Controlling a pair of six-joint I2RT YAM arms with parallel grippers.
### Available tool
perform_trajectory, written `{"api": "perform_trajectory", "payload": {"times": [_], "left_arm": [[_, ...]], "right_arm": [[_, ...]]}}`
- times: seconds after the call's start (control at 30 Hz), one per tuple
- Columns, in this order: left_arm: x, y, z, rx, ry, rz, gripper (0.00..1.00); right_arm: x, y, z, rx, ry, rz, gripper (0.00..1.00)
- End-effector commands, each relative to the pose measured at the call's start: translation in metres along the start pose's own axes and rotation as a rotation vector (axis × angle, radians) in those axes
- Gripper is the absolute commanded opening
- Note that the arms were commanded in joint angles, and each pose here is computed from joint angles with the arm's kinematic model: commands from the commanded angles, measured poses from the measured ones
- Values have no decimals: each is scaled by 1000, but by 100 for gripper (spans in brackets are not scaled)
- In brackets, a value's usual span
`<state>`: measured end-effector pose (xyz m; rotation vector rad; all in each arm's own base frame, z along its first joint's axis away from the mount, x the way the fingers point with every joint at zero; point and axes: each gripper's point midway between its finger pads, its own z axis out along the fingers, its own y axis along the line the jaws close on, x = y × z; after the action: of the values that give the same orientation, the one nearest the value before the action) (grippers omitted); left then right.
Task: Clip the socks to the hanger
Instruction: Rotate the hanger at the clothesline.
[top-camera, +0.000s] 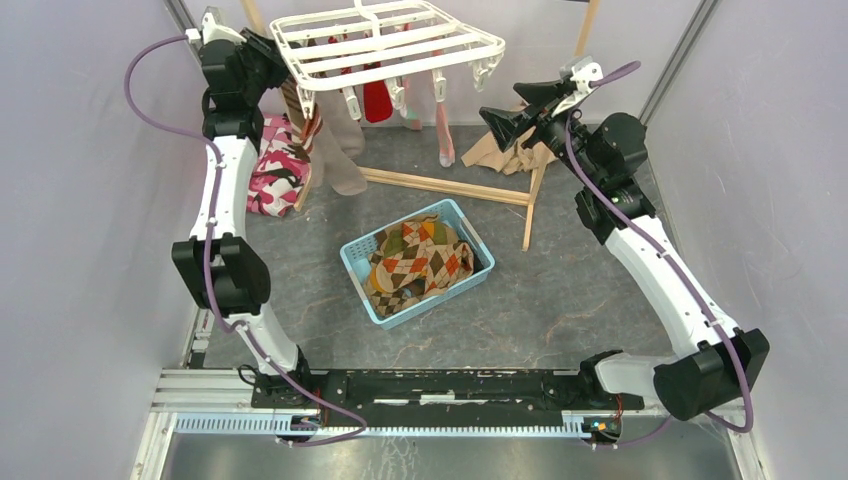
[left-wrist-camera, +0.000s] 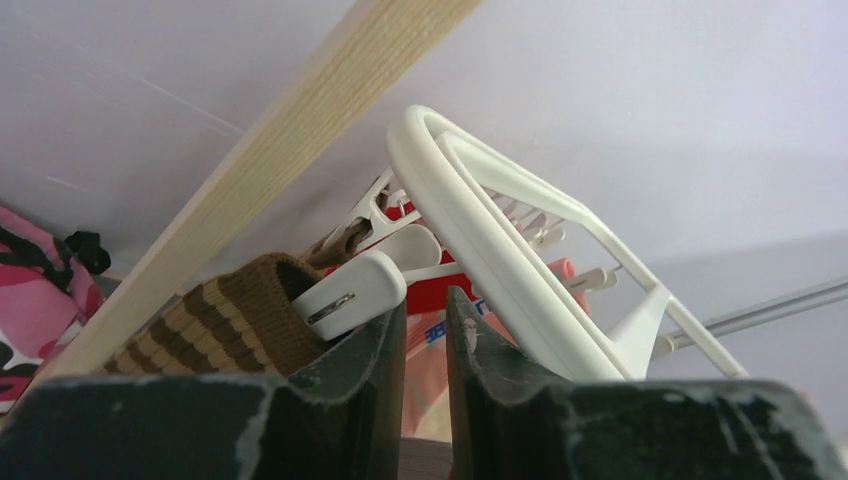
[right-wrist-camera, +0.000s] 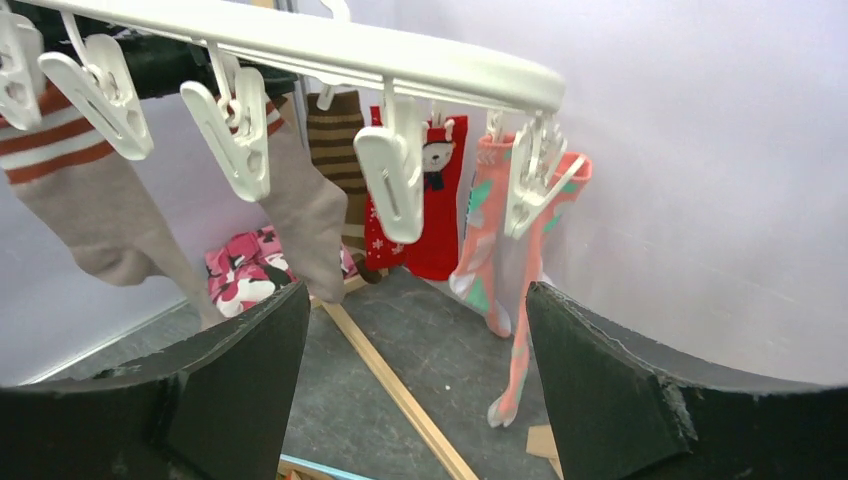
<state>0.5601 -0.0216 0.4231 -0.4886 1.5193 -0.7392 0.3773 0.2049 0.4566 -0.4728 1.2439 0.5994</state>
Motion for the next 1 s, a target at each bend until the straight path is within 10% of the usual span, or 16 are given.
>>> {"api": "perform_trajectory", "payload": {"times": [0.0, 0.7, 0.97], "left_arm": [[-13, -20, 8, 60, -7, -53, 28], [-63, 64, -69, -245, -132, -136, 47], [-59, 31, -122, -141, -116, -64, 51]], "right_arm": [[-50, 15, -5, -65, -157, -33, 86], [-32, 12, 8, -84, -87, -28, 83], [-36, -25, 27, 71, -17, -89, 83]]}}
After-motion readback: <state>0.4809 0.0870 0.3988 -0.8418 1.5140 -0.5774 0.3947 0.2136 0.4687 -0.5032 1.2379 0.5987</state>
